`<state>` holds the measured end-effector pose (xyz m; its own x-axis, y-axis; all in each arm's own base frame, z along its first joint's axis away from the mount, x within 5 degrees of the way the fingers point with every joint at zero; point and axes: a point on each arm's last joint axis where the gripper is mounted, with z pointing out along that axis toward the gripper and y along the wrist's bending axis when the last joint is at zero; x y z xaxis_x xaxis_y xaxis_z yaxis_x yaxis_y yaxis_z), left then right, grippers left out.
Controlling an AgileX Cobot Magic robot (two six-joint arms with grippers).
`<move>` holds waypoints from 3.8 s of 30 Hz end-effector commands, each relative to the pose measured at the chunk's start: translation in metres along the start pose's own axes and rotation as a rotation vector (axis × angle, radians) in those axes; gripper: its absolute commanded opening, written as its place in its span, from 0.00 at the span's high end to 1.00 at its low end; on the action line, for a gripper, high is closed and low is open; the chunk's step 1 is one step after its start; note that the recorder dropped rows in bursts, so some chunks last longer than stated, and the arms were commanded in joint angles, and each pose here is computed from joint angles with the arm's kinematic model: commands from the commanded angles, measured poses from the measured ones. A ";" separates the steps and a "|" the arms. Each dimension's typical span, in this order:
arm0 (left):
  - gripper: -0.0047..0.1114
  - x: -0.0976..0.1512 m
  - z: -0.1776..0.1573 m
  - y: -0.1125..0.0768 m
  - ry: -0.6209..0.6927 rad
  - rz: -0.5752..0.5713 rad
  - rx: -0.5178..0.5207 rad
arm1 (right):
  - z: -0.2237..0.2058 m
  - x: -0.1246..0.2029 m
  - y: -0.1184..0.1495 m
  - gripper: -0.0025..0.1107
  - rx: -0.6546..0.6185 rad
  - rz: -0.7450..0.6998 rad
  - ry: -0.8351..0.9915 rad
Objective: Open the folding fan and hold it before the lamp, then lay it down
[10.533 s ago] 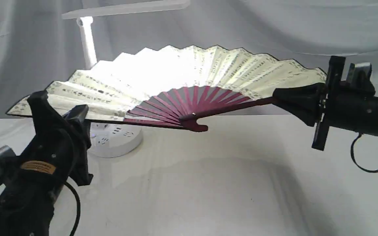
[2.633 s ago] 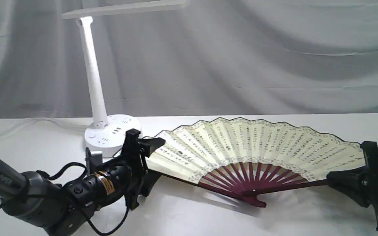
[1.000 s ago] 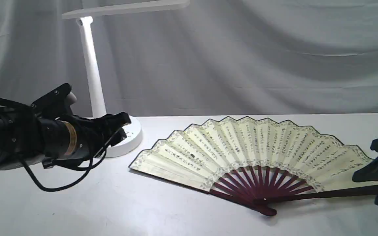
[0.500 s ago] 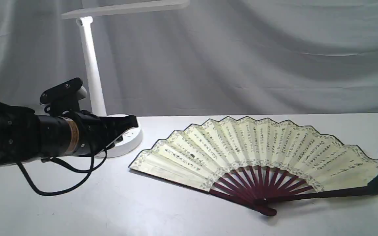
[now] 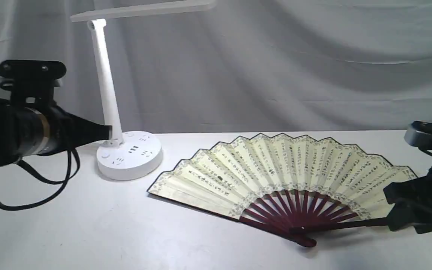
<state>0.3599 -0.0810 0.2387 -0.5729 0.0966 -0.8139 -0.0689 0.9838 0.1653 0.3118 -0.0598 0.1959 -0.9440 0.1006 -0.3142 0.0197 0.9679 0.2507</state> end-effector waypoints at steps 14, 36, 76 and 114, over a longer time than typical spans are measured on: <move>0.96 0.054 -0.012 0.057 0.721 -0.054 0.036 | -0.004 0.003 -0.008 0.60 0.138 0.116 0.031; 0.96 0.056 -0.011 0.066 0.753 -0.069 0.231 | -0.015 0.000 0.019 0.84 0.193 -0.072 0.006; 0.96 -0.009 -0.145 0.096 0.284 -0.079 0.213 | -0.148 0.038 0.050 0.98 0.326 -0.064 -0.346; 0.96 0.144 -0.469 0.140 -0.650 -0.166 0.189 | -0.298 0.332 0.114 0.98 0.362 -0.196 -1.211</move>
<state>-0.1143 -0.0005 0.4080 0.0730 -0.0373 -0.9966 0.0678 0.9972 -0.0324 -0.0979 0.0168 0.3963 -0.0086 -0.0820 -0.9966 0.1842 0.9795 -0.0822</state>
